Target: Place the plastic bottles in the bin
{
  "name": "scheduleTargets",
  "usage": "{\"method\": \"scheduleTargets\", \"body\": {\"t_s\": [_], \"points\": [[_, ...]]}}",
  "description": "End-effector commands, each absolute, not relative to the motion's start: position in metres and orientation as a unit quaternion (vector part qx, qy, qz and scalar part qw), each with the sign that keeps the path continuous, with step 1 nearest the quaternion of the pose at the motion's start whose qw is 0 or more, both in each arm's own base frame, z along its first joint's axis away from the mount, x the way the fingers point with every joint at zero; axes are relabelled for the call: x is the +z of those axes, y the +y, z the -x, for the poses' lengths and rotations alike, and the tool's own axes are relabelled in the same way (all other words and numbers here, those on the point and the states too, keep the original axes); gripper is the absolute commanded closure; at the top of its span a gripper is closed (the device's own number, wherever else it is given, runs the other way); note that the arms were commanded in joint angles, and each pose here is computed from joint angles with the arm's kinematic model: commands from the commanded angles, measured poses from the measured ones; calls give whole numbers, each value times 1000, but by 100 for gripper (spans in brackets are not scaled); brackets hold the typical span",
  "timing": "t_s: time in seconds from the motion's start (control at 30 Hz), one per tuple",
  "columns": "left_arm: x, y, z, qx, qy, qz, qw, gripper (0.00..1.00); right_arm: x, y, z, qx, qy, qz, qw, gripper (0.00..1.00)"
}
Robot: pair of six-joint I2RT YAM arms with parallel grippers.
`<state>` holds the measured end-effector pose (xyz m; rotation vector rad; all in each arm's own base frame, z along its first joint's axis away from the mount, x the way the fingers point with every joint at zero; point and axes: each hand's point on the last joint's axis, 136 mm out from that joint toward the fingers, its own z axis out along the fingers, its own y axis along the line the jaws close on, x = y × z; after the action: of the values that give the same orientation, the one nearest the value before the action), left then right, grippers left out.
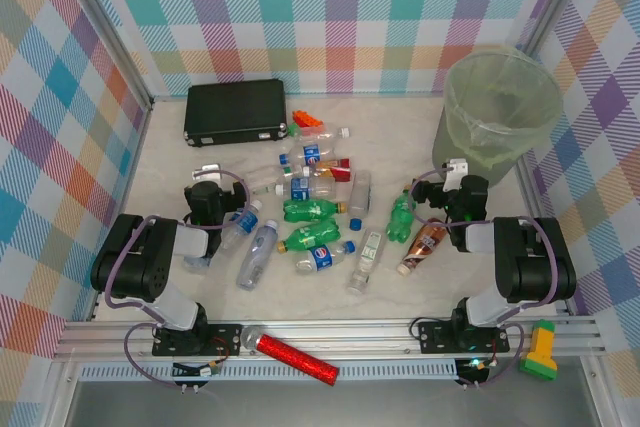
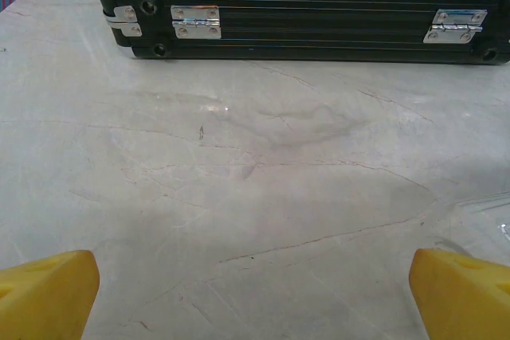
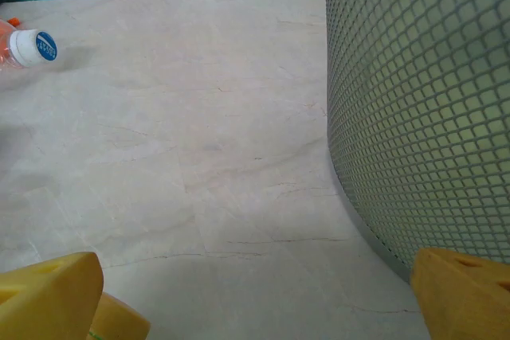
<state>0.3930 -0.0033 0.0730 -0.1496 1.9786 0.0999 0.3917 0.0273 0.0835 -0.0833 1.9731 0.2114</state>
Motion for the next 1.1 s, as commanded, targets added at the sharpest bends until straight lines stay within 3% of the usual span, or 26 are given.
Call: {"method": "scheduleTargets", "body": {"t_s": [0.0,1.07], "points": [[84,-2,-397,39,823,64,563,1,93,30,-396,97,825,40,556,1],[84,-2,-398,32,824,64,562,0,93,30,-395,96,824,40,557,1]]}}
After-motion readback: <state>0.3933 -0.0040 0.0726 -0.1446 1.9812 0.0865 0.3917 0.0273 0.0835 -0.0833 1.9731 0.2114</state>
